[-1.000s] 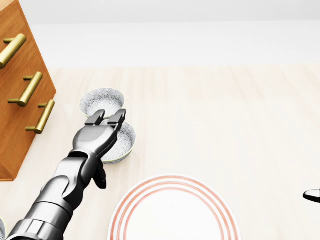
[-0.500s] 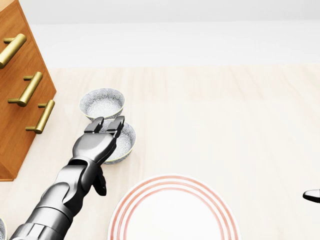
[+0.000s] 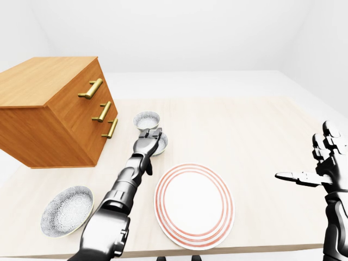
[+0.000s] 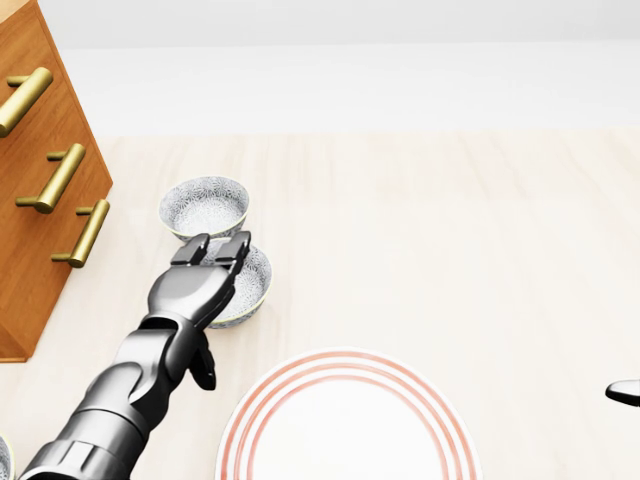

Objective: Put the bowl in the middle on the plate.

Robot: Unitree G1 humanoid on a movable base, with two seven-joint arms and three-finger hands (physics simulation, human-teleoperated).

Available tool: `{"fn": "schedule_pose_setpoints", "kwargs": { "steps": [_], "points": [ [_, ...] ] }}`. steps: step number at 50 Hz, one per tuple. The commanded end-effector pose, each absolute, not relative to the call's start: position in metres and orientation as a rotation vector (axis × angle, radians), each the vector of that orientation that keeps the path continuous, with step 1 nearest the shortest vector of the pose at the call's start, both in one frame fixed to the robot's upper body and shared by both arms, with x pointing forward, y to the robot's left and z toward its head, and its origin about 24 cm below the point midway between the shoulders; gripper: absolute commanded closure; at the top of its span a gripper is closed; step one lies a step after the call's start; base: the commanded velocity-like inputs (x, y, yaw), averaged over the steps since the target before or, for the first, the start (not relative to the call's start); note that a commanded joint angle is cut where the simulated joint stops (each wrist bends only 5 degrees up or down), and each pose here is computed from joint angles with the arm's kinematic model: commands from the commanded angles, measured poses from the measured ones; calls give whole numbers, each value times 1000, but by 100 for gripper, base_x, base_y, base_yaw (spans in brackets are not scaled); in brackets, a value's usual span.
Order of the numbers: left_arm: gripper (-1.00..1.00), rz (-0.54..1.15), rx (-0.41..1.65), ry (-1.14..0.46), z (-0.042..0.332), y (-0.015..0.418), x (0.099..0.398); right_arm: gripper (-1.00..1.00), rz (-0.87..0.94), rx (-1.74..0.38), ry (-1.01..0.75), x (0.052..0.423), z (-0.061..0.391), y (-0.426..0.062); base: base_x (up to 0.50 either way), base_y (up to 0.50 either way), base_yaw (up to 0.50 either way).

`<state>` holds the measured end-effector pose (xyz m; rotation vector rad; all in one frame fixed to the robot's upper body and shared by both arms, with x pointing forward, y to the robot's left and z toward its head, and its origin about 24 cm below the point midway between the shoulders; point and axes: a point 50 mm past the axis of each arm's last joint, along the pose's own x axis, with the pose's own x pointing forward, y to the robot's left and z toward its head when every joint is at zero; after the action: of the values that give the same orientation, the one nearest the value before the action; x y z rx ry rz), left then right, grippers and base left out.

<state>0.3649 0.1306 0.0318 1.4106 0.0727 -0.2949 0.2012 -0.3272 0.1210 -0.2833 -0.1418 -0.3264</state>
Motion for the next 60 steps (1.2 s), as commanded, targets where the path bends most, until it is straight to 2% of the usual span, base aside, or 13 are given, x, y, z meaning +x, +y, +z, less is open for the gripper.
{"fn": "schedule_pose_setpoints", "kwargs": {
  "steps": [1, 60],
  "points": [
    [-100, -305, 1415, 73, 31, 127, 365, -100, -324, -287, -146, 200, 122, -327, 0, 0, 0],
    [-100, -324, 1447, 70, 35, 120, 371, -100, -324, -290, -152, 201, 124, -326, 0, 0, 0]
  ]
}}
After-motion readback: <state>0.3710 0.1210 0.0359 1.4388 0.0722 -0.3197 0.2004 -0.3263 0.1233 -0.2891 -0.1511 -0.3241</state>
